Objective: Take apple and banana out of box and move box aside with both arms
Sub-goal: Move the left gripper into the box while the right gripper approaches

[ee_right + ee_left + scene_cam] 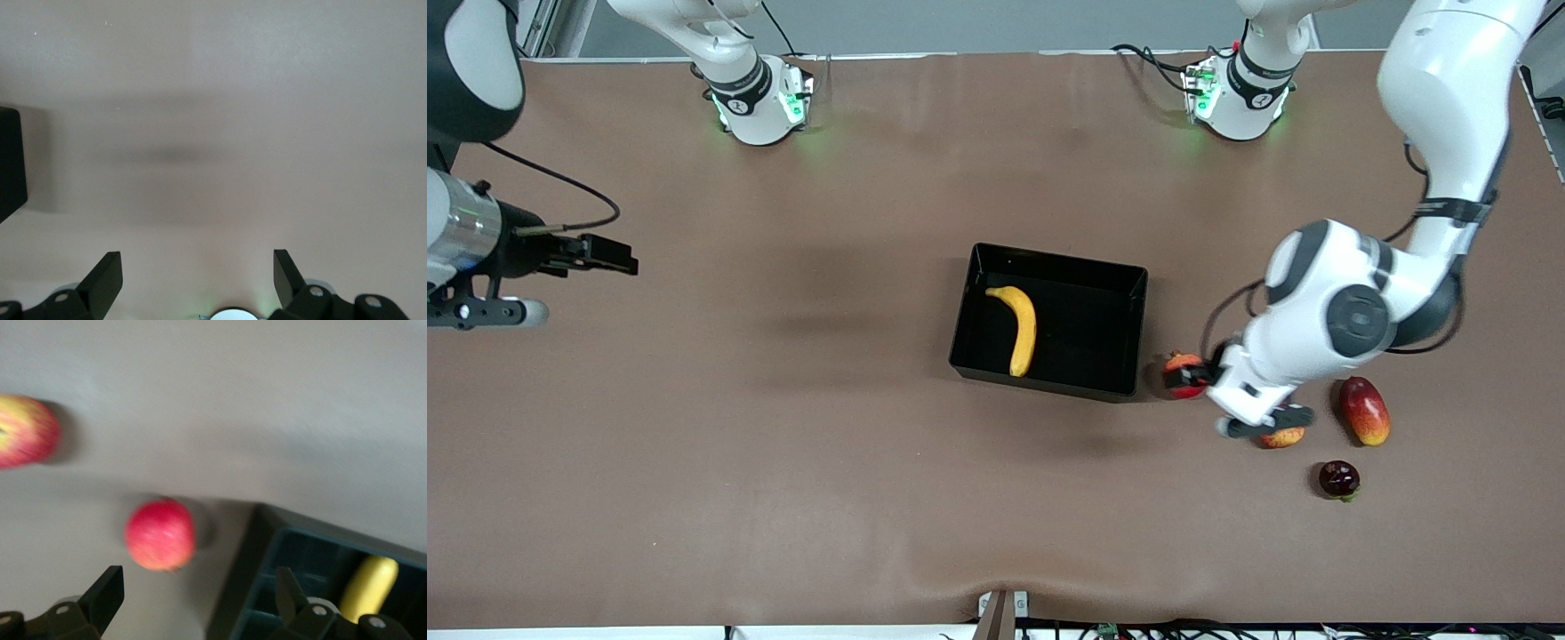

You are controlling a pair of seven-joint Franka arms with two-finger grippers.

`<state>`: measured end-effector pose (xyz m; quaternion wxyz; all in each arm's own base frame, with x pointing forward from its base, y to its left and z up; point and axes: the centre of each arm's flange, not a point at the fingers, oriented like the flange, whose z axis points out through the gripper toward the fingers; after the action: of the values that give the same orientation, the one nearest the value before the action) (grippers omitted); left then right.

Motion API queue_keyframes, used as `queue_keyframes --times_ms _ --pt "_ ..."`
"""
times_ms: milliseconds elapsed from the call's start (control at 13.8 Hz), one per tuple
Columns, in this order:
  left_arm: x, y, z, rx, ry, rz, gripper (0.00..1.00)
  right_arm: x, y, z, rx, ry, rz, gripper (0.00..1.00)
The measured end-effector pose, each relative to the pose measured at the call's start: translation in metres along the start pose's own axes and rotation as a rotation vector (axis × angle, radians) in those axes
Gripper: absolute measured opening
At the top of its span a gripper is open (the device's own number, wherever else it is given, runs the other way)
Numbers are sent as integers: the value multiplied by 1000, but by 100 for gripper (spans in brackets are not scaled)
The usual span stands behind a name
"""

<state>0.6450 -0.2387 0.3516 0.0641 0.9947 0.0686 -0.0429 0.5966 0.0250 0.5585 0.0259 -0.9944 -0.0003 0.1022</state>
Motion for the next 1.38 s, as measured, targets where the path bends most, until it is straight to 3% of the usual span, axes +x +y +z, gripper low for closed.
queue_keyframes --times_ms 218,582,1018,1382 --pt "-53 79 22 35 -17 -4 100 17 -8 17 -1 10 -11 100" --pt "-124 160 64 134 35 12 100 40 -52 61 -18 -33 -79 100" --pt "-152 198 141 103 60 58 100 52 -85 96 14 -89 -34 100" --pt "-155 202 184 79 73 87 100 57 -91 112 29 -116 -29 100"
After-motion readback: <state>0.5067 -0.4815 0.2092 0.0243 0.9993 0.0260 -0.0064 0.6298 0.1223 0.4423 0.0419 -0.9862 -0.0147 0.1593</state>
